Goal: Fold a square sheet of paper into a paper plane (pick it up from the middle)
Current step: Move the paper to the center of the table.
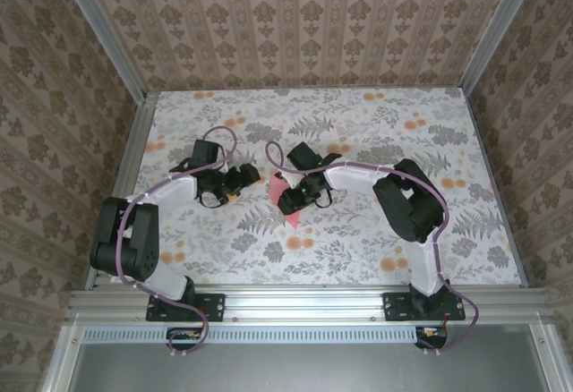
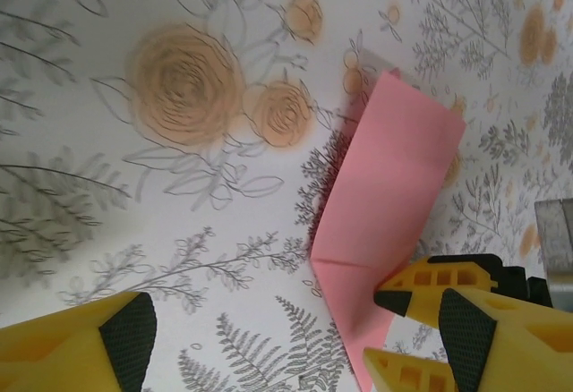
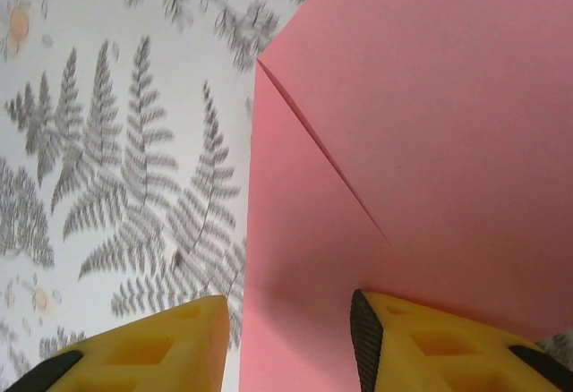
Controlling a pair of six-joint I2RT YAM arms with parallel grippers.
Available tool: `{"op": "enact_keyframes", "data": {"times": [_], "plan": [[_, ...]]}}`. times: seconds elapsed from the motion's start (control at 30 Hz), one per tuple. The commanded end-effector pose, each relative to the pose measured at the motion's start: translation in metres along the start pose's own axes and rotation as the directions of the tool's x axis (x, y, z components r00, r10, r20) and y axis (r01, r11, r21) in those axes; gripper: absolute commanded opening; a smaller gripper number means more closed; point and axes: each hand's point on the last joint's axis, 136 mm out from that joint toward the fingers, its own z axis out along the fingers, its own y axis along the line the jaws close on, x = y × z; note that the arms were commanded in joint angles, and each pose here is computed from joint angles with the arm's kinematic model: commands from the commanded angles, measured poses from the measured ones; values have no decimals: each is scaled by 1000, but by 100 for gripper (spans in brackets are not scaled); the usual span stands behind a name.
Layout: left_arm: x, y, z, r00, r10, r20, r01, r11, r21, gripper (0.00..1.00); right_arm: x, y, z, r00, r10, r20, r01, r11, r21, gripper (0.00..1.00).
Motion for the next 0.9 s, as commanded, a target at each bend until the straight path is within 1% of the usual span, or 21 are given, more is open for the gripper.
{"op": "enact_keyframes", "data": {"times": [0.0, 0.07, 0.1, 0.13, 0.2, 0.27, 0.33, 0.37, 0.5, 0.63, 0.87], "plan": [[5, -8, 7, 1000, -3, -25, 3, 1000, 27, 85, 5, 13, -19, 998, -54, 14, 55, 998, -37, 45], [5, -7, 8, 1000, -14, -19, 14, 1000, 25, 84, -9, 16, -34, 996, -18, 93, 19, 1000, -18, 45], [5, -7, 8, 1000, -19, -16, 19, 1000, 24, 84, -18, 13, -43, 990, 11, 140, -13, 1000, 15, 45], [5, -7, 9, 1000, -23, -15, 23, 999, 23, 84, -25, 10, -51, 981, 65, 183, -72, 997, 35, 45], [5, -7, 9, 1000, -25, -8, 25, 999, 22, 83, -30, 6, -56, 962, 151, 227, -167, 985, 49, 41], [5, -5, 10, 1000, -30, -5, 31, 999, 17, 83, -30, -6, -58, 926, 265, 270, -297, 951, 84, 38], [4, -5, 10, 999, -33, 0, 33, 999, 15, 83, -26, -18, -59, 889, 348, 297, -399, 908, 131, 34], [4, -5, 10, 999, -32, 2, 32, 999, 15, 83, -25, -18, -58, 878, 369, 303, -424, 895, 137, 33], [3, -4, 10, 999, -34, 3, 34, 999, 8, 83, -29, -19, -49, 869, 396, 297, -456, 874, 168, 32], [3, -3, 10, 999, -37, 3, 37, 999, 6, 83, -36, -32, -38, 862, 411, 296, -480, 849, 219, 28], [5, -3, 10, 999, -36, -2, 36, 999, 9, 83, -42, -53, -17, 887, 384, 257, -450, 845, 290, 28]]}}
